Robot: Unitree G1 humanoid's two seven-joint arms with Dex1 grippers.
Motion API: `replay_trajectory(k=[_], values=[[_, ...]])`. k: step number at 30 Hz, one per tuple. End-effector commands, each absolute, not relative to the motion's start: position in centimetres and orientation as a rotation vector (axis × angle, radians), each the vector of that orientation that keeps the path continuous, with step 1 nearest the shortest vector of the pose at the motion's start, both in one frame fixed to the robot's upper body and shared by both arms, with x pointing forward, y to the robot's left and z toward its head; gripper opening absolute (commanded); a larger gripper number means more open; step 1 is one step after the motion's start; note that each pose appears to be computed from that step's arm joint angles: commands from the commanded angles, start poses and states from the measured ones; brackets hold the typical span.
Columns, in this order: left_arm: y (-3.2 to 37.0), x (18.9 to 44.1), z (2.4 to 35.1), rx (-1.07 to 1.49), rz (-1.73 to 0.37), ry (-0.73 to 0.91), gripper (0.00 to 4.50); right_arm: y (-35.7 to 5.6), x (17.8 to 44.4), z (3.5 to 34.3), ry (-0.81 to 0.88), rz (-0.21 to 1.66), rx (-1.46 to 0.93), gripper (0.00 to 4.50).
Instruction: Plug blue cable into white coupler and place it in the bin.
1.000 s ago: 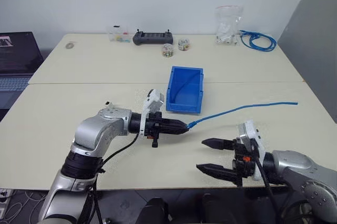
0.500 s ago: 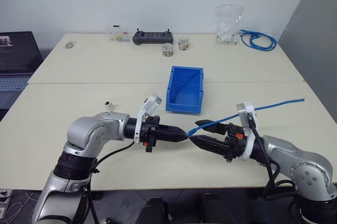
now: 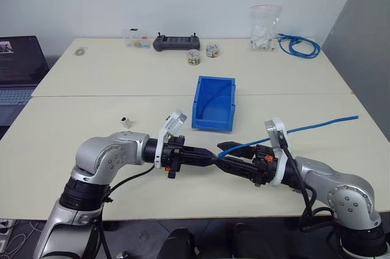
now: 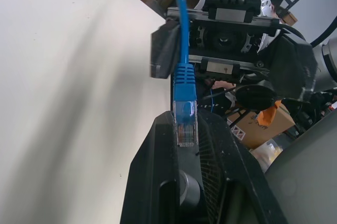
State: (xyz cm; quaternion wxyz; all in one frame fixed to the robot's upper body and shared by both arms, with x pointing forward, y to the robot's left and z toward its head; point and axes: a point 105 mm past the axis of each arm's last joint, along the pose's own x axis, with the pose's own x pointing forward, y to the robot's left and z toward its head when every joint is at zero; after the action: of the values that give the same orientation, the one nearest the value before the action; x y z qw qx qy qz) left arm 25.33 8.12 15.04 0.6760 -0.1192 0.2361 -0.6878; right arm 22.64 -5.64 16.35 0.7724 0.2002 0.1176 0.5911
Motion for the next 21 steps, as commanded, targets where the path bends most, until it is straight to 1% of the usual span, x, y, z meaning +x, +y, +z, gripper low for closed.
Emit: replay_trajectory(k=[1,4,11,12,21], values=[[8.25,25.16,15.99,-0.249,-1.559,0.487,0.21,-5.3,22.0,17.29,0.229,1.332,0.445,2.45],[8.12,25.21,16.09,-0.255,-1.561,0.48,0.21,-5.14,21.62,16.94,0.246,1.348,0.427,1.64],[7.96,25.07,16.25,-0.262,-1.57,0.473,0.21,-5.03,21.44,16.69,0.255,1.353,0.42,0.13],[7.95,25.1,16.24,-0.262,-1.568,0.47,0.21,-5.03,21.4,16.68,0.256,1.355,0.418,0.06],[7.81,25.85,16.18,-0.237,-1.534,0.407,0.21,-5.03,21.29,16.62,0.262,1.366,0.412,0.05]])
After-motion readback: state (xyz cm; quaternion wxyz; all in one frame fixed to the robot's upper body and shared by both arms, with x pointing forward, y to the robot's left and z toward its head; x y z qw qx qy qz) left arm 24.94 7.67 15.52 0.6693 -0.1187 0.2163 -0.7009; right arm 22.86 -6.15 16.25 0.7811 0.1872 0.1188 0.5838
